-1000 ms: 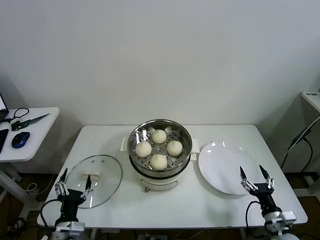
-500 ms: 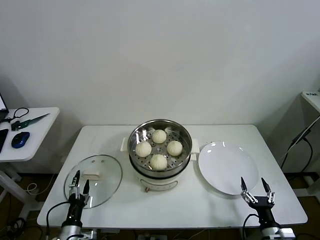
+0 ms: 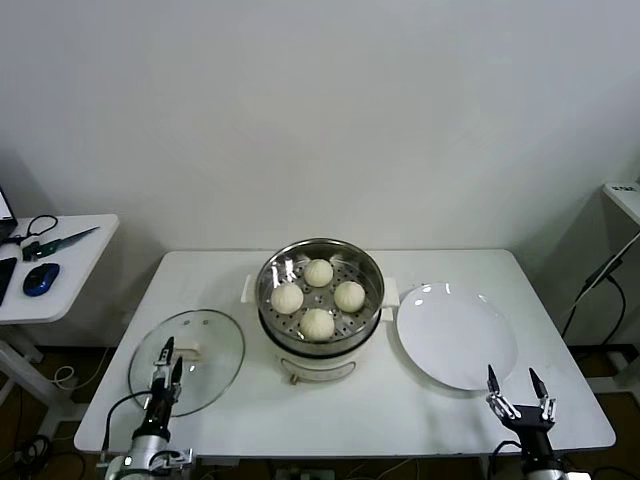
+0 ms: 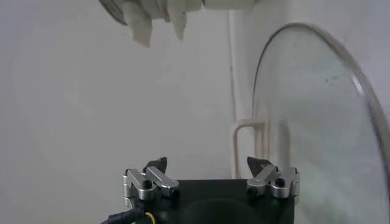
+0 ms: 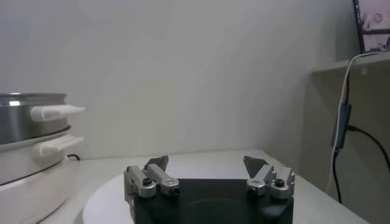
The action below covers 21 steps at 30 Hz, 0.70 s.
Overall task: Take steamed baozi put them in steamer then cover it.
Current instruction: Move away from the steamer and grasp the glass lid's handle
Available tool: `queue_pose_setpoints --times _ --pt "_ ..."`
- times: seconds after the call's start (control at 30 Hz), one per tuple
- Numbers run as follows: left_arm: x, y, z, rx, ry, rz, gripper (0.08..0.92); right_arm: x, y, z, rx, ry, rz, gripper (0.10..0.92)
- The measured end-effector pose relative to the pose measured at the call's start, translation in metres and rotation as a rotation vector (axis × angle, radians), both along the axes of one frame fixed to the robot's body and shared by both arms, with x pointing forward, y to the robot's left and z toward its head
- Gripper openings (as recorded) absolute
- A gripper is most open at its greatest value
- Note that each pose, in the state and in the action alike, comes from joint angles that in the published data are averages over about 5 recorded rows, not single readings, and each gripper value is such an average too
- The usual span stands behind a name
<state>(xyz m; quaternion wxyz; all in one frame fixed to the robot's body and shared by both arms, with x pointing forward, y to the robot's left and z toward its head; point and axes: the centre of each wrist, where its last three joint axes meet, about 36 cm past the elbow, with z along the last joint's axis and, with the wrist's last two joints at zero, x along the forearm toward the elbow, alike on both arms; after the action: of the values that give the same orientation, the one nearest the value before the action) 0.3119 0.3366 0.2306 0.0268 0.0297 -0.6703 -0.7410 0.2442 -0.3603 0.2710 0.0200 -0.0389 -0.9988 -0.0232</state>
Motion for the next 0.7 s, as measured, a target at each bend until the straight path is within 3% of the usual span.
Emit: queue_pose_setpoints --times 0.53,0.7 --pt "0.024 0.004 -0.003 0.000 0.023 0.037 0.818 -0.007 0.007 -0.001 0.012 -0.004 0.005 0.823" --pt "0.027 0.005 -0.006 -0.013 0.031 0.044 0.714 -0.007 0.009 -0.001 0.014 -0.004 0.006 0.823"
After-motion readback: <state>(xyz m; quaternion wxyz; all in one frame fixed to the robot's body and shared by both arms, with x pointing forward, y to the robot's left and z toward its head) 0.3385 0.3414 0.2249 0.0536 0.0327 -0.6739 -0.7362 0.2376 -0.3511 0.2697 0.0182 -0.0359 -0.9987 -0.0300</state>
